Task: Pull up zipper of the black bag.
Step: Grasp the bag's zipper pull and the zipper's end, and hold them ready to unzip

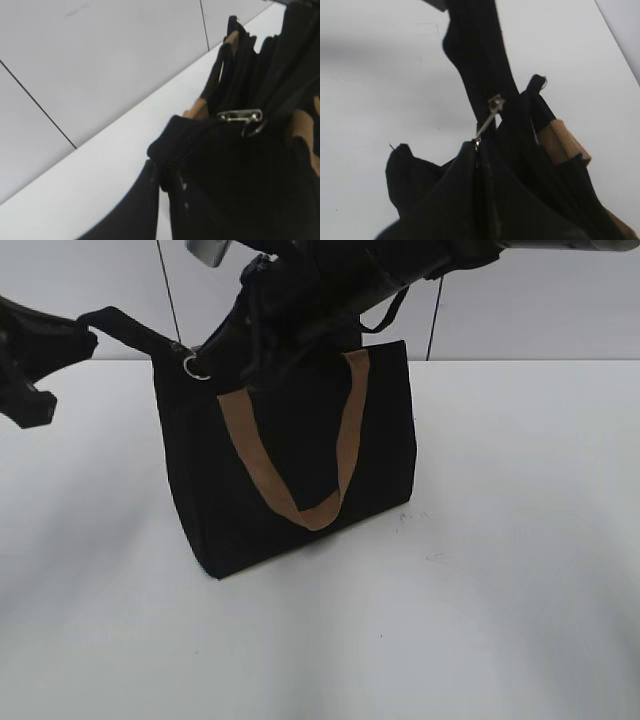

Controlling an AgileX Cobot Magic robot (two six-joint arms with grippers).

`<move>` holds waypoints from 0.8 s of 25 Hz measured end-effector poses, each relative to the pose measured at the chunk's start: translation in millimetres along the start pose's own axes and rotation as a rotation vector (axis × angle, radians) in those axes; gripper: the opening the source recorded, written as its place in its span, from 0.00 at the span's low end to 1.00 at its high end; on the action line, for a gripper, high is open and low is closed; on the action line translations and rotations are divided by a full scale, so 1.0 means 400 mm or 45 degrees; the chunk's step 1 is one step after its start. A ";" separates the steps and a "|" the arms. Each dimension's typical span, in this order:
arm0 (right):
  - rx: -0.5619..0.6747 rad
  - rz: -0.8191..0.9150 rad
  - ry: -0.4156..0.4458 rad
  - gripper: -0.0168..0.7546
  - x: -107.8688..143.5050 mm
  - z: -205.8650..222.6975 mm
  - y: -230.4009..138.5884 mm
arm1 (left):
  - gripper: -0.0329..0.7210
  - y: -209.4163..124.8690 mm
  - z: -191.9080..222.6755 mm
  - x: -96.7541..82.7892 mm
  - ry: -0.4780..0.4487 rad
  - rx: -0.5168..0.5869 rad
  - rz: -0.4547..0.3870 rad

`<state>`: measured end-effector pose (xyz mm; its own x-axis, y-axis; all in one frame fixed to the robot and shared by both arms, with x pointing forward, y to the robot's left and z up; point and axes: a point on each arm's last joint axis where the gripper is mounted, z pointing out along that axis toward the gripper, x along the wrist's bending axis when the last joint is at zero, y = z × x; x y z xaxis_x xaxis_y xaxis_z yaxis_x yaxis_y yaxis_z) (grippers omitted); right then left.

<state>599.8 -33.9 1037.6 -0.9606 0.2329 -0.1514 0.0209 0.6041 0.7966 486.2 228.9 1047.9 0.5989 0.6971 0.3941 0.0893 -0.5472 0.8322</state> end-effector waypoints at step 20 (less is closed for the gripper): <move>0.017 0.213 -0.041 0.02 -0.076 -0.073 -0.054 | 0.06 -0.044 -0.001 -0.013 0.023 0.107 -0.003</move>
<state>620.6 -76.3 1042.2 -0.9341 0.3552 -0.0362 0.1835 0.5646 0.8047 481.1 235.1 1031.5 0.5842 0.7064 0.3997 0.1576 -0.5818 0.7979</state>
